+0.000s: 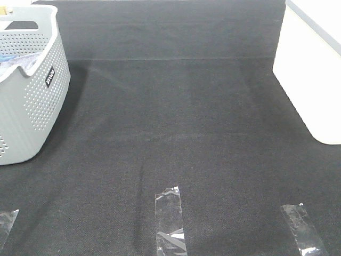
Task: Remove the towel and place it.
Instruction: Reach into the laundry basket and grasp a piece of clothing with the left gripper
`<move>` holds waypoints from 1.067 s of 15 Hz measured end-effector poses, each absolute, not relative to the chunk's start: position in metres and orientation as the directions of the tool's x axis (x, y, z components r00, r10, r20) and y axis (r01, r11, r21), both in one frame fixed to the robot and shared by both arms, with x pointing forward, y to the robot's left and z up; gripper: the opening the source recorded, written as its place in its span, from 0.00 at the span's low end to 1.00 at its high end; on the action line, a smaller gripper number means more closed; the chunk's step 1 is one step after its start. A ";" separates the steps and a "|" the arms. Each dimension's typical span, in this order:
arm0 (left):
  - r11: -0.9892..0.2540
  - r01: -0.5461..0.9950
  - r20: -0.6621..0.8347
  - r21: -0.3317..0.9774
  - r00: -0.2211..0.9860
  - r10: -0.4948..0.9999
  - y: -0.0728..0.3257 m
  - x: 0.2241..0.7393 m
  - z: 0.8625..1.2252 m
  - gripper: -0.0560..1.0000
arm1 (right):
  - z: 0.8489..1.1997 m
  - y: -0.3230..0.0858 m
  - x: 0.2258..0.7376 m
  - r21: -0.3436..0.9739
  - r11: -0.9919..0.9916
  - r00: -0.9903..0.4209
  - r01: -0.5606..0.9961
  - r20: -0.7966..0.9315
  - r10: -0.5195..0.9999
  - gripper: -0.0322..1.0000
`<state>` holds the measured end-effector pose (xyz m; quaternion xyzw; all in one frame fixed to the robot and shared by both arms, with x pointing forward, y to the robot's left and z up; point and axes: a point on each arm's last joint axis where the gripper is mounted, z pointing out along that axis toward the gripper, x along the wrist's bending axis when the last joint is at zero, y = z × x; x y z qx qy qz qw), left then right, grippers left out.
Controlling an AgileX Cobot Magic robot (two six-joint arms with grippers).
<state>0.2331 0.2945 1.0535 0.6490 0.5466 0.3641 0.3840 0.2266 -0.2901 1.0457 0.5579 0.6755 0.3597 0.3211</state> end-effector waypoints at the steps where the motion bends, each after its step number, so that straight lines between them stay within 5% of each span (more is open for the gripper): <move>1: -0.108 0.430 0.053 0.896 0.137 0.989 0.295 0.233 1.053 0.92 | 1.046 -0.290 0.227 0.844 0.119 -0.171 0.523 -0.032 0.985 0.71; 16: -0.108 0.430 0.053 0.896 0.137 0.989 0.295 0.233 1.053 0.92 | 1.046 -0.290 0.227 0.844 0.119 -0.171 0.523 -0.032 0.985 0.71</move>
